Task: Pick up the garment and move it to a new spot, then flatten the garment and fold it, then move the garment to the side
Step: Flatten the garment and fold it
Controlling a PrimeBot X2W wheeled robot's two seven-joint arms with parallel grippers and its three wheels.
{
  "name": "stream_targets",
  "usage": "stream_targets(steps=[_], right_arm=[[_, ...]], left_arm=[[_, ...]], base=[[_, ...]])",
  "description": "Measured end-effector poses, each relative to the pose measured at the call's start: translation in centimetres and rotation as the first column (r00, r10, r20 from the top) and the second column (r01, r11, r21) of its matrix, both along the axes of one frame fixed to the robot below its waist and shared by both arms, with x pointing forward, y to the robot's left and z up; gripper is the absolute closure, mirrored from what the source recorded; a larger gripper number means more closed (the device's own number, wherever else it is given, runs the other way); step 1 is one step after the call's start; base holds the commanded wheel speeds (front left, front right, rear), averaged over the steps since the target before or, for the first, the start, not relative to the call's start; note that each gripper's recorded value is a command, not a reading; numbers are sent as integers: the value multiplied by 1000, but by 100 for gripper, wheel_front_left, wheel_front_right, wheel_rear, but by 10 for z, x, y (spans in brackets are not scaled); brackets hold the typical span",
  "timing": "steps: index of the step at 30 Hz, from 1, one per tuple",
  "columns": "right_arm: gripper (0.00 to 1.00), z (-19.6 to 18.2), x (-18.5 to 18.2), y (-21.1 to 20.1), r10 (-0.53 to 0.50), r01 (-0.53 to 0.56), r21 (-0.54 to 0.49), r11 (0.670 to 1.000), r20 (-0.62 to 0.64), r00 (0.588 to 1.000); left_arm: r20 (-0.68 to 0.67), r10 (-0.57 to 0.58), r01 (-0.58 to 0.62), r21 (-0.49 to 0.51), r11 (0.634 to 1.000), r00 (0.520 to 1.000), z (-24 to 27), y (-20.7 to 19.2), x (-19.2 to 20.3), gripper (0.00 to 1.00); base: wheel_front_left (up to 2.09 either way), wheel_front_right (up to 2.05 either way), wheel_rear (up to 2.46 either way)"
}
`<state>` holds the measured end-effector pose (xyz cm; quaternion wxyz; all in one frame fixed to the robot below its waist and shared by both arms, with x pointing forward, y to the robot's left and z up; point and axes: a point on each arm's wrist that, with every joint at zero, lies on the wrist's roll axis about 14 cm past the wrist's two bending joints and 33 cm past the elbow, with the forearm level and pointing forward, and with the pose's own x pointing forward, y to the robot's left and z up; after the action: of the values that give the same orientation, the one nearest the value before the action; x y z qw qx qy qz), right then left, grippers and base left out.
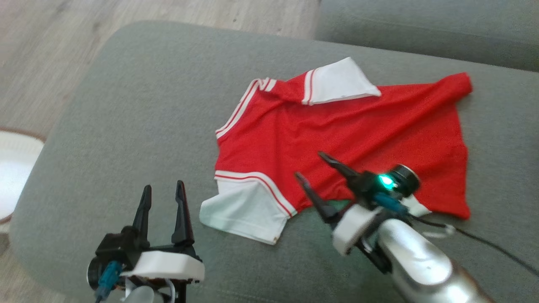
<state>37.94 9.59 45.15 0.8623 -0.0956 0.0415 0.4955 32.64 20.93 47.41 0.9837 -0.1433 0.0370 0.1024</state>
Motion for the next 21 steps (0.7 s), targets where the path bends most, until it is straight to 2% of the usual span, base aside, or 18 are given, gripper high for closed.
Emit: stream_targets(steps=[2, 5, 11, 17, 21], right_arm=[[0, 2, 8, -22, -101, 102, 34, 994, -26, 995], [0, 5, 17, -60, -252, 256, 78, 964, -55, 966], [0, 16, 15, -126, -490, 497, 159, 853, -82, 868], [0, 18, -1, -183, -641, 646, 189, 740, -96, 762], [0, 24, -16, -198, -679, 687, 239, 687, -128, 723]], left_arm=[[6, -21, 21, -1, 1000, 1000, 2, -5, 2, 0], [14, -50, 50, -4, 999, 999, 5, -13, 3, 0], [11, -109, 110, -27, 994, 994, 0, -30, -6, 0], [6, -173, 173, -37, 984, 985, -6, -46, -11, 0], [2, -191, 190, -44, 981, 982, -10, -51, -17, 0]], base=[[0, 0, 0], [0, 0, 0], [0, 0, 0], [0, 0, 0], [0, 0, 0]])
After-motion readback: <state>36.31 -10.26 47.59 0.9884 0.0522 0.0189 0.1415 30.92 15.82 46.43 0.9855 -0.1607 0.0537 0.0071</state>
